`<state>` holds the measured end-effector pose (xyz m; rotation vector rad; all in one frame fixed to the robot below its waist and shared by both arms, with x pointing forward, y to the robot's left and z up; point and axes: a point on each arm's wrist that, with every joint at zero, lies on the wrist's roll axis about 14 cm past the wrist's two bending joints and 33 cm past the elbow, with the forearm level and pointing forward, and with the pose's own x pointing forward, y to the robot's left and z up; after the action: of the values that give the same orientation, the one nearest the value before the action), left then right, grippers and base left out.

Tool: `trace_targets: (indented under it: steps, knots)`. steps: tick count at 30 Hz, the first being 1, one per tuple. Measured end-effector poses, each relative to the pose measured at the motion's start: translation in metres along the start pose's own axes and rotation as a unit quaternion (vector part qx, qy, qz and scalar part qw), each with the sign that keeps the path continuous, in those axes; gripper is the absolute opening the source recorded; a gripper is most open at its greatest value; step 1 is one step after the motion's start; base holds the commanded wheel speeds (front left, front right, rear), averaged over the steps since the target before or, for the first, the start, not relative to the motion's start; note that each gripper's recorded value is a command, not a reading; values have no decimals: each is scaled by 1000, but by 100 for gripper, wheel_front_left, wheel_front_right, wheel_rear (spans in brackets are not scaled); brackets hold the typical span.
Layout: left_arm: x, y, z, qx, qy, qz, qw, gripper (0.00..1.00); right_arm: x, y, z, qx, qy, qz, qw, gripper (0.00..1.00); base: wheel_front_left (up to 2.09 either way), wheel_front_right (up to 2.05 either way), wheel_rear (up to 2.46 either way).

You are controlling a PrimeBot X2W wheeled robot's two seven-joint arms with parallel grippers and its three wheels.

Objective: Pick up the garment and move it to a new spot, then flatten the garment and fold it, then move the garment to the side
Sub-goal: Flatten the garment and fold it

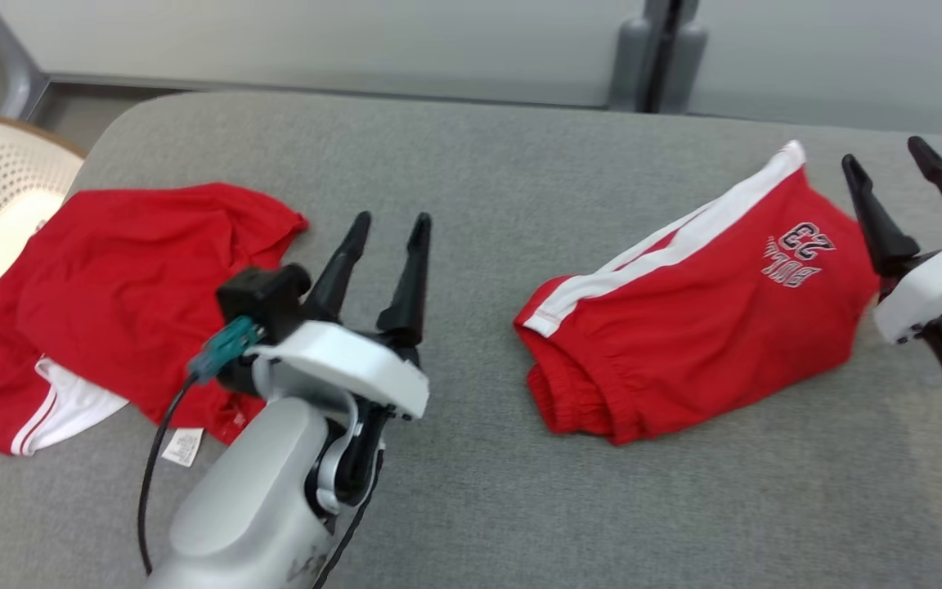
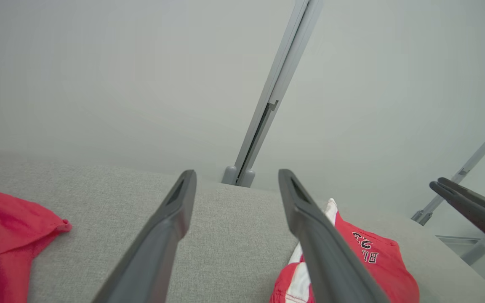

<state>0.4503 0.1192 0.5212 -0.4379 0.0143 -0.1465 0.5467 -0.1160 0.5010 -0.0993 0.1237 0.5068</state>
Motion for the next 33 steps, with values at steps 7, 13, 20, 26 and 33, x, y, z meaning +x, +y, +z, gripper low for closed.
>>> trace_targets:
  steps: [7,13,20,26,33]
  knots:
    - [-28,-2,16,38,-51,7,998,100,-45,10,30,9,-74,-21,997,100,0,0,0]
    - [-63,10,4,53,-49,36,997,100,-95,22,18,40,-105,-74,991,100,0,0,0]
    - [-100,17,-3,93,-50,47,993,100,-146,37,1,58,-120,-134,982,100,0,0,0]
    - [-117,18,-17,94,-32,56,993,100,-162,39,-9,64,-114,-158,979,100,0,0,0]
    - [-120,17,-22,97,-24,55,994,100,-160,44,-27,74,-89,-159,980,100,0,0,0]
